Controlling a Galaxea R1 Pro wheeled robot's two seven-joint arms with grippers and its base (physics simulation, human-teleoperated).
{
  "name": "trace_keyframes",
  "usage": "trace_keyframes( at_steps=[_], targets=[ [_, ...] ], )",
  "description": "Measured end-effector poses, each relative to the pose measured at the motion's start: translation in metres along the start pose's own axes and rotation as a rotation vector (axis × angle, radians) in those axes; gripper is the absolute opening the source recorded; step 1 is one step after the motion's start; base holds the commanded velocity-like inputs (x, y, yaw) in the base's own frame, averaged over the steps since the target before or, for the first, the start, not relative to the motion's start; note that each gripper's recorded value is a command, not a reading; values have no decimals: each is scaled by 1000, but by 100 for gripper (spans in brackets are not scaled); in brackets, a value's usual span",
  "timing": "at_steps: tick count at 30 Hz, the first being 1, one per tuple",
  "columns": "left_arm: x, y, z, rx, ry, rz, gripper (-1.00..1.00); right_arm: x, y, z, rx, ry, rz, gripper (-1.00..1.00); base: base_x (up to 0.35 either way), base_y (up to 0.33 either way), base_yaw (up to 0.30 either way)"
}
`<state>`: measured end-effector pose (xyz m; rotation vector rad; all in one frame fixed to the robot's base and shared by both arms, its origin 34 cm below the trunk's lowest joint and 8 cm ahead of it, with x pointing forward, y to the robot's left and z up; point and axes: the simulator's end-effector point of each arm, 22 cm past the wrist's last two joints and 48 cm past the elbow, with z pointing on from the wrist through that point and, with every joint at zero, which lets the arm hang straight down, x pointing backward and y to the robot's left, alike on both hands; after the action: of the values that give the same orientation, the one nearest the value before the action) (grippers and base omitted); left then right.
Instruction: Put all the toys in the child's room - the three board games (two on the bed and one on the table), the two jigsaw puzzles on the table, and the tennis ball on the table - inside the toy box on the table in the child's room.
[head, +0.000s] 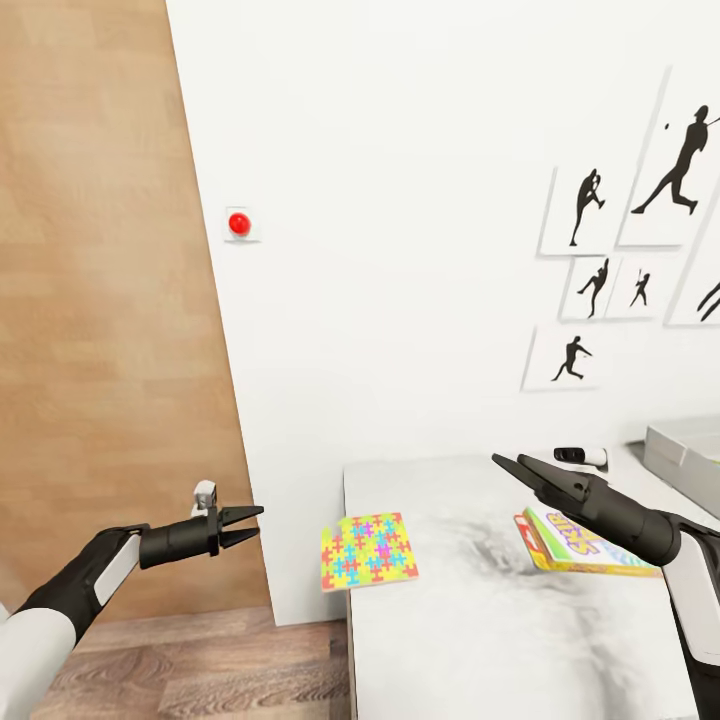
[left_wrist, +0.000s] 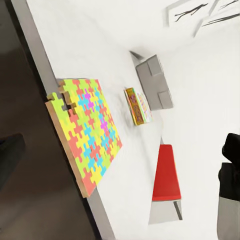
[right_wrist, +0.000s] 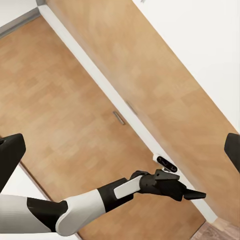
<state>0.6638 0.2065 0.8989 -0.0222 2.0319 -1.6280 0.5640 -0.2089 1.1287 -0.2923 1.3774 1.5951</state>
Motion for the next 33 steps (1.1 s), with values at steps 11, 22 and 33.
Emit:
trace_keyframes(
  at_steps=[11, 22, 33],
  targets=[
    [8, 18, -1, -4, 5, -16, 100, 12, -11, -7, 0, -1, -1, 100, 0, 0, 0],
    [11, 42, -8, -1, -42, -60, 100, 25, -22, -16, 8, 6, -7, 100, 0, 0, 0],
    [15, 62, -12, 2, -71, -78, 100, 40, -33, -23, 7, 5, -6, 100, 0, 0, 0]
  ],
)
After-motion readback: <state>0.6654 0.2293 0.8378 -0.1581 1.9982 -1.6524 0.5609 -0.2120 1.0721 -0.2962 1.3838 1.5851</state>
